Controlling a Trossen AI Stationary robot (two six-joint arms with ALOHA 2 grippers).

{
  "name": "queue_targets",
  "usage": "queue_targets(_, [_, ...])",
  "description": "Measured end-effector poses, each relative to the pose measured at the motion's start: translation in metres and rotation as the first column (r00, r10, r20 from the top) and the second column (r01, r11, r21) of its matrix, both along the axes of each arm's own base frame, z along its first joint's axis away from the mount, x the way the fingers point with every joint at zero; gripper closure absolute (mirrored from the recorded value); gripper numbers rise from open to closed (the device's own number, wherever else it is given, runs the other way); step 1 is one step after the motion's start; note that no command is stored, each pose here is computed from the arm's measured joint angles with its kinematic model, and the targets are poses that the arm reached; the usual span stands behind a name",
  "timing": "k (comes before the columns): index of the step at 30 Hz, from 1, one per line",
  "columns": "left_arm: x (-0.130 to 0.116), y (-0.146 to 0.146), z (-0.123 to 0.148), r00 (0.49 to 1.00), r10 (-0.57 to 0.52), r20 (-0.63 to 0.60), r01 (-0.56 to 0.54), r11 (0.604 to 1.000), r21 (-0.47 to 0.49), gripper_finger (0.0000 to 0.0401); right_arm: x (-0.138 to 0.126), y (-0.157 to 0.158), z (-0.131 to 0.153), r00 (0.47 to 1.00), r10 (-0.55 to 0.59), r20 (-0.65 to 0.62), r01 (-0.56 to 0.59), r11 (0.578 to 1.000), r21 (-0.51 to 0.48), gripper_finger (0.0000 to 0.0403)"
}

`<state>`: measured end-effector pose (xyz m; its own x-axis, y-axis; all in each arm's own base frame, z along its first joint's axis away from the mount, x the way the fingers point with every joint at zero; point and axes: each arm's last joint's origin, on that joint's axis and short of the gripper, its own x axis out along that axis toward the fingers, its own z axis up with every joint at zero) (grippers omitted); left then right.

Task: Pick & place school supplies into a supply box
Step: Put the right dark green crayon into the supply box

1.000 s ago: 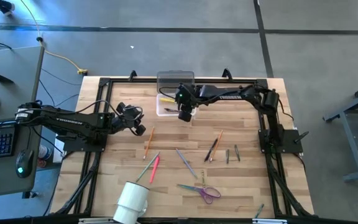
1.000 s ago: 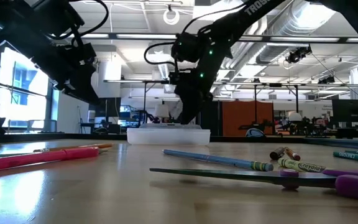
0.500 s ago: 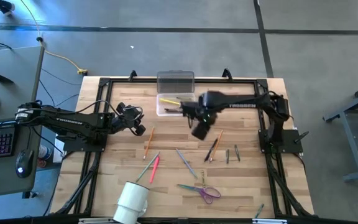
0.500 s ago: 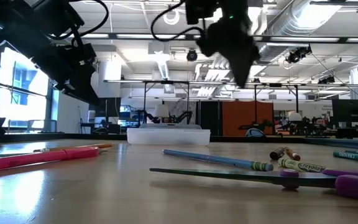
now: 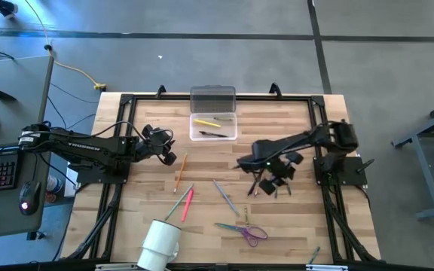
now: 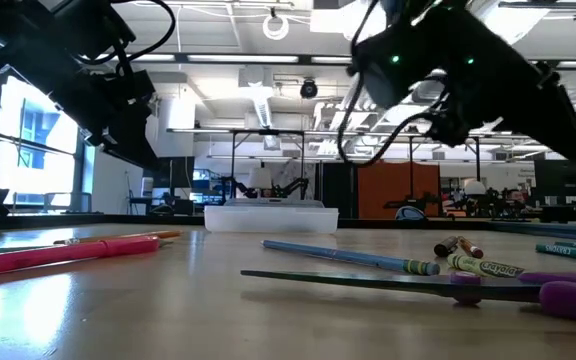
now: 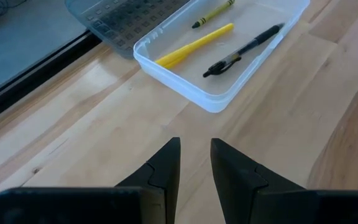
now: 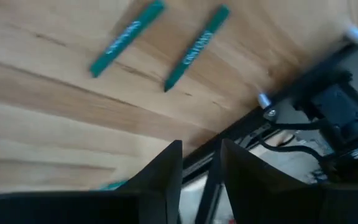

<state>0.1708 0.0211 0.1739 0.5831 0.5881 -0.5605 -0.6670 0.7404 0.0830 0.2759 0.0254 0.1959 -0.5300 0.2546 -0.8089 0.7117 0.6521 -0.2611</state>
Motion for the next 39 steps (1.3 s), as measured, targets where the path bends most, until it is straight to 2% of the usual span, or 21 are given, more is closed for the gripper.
queue_targets(2, [0.000, 0.000, 0.000, 1.000, 0.000, 0.002, 0.000, 1.000, 0.001, 0.0277, -0.010, 0.003, 0.007, 0.999, -0.025, 0.037, 0.027, 0.999, -0.044, 0.0311])
queue_targets(5, [0.000, 0.000, 0.000, 1.000, -0.001, 0.001, 0.001, 1.000, 0.002, 0.0277, -0.026, 0.008, 0.021, 0.982, -0.089, 0.166, 0.109, 0.987, -0.117, 0.0311])
queue_targets(9, [0.000, 0.000, 0.000, 1.000, -0.001, 0.001, 0.001, 1.000, 0.002, 0.0277, -0.057, 0.016, 0.036, 0.918, -0.174, 0.357, 0.247, 0.953, -0.173, 0.0309])
queue_targets(11, [0.000, 0.000, 0.000, 1.000, -0.001, 0.001, 0.001, 1.000, 0.002, 0.0277, -0.073, 0.022, 0.038, 0.871, -0.244, 0.426, 0.337, 0.928, -0.158, 0.0309])
queue_targets(13, [0.000, 0.000, 0.000, 1.000, -0.001, 0.001, 0.001, 1.000, 0.002, 0.0277, -0.086, 0.026, 0.035, 0.805, -0.312, 0.505, 0.447, 0.878, -0.170, 0.0309])
queue_targets(15, [0.000, 0.000, 0.000, 1.000, -0.001, 0.001, 0.001, 1.000, 0.001, 0.0277, -0.095, 0.028, 0.027, 0.732, -0.325, 0.599, 0.524, 0.830, -0.190, 0.0309])
queue_targets(17, [0.000, 0.000, 0.000, 1.000, -0.001, 0.001, 0.001, 1.000, 0.002, 0.0277, -0.101, 0.027, 0.016, 0.681, -0.294, 0.671, 0.542, 0.818, -0.192, 0.0309])
queue_targets(20, [0.000, 0.000, 0.000, 1.000, 0.004, 0.002, -0.004, 1.000, 0.006, 0.0277, -0.107, 0.023, -0.005, 0.642, -0.230, 0.732, 0.525, 0.827, -0.201, 0.0309])
queue_targets(23, [0.000, 0.000, 0.000, 1.000, 0.001, 0.002, -0.001, 1.000, 0.003, 0.0277, -0.108, 0.022, -0.027, 0.621, -0.159, 0.768, 0.460, 0.867, -0.192, 0.0309])
queue_targets(25, [0.000, 0.000, 0.000, 1.000, -0.002, 0.002, 0.002, 1.000, 0.000, 0.0277, -0.109, 0.022, -0.038, 0.611, -0.166, 0.774, 0.419, 0.898, -0.138, 0.0309])
queue_targets(28, [0.000, 0.000, 0.000, 1.000, -0.002, 0.002, 0.002, 1.000, 0.000, 0.0277, -0.111, 0.023, -0.048, 0.604, -0.216, 0.767, 0.403, 0.913, -0.060, 0.0309])
queue_targets(33, [0.000, 0.000, 0.000, 1.000, 0.004, 0.003, -0.004, 1.000, 0.006, 0.0277, -0.112, 0.022, -0.050, 0.615, -0.202, 0.762, 0.382, 0.922, -0.064, 0.0309])
queue_targets(36, [0.000, 0.000, 0.001, 1.000, 0.005, 0.005, -0.005, 1.000, 0.007, 0.0277, -0.109, 0.023, -0.042, 0.620, -0.184, 0.762, 0.364, 0.929, -0.071, 0.0309])
queue_targets(39, [0.000, 0.000, 0.001, 1.000, 0.005, 0.008, -0.005, 1.000, 0.007, 0.0277, -0.109, 0.022, -0.032, 0.662, -0.168, 0.730, 0.357, 0.928, -0.110, 0.0309])
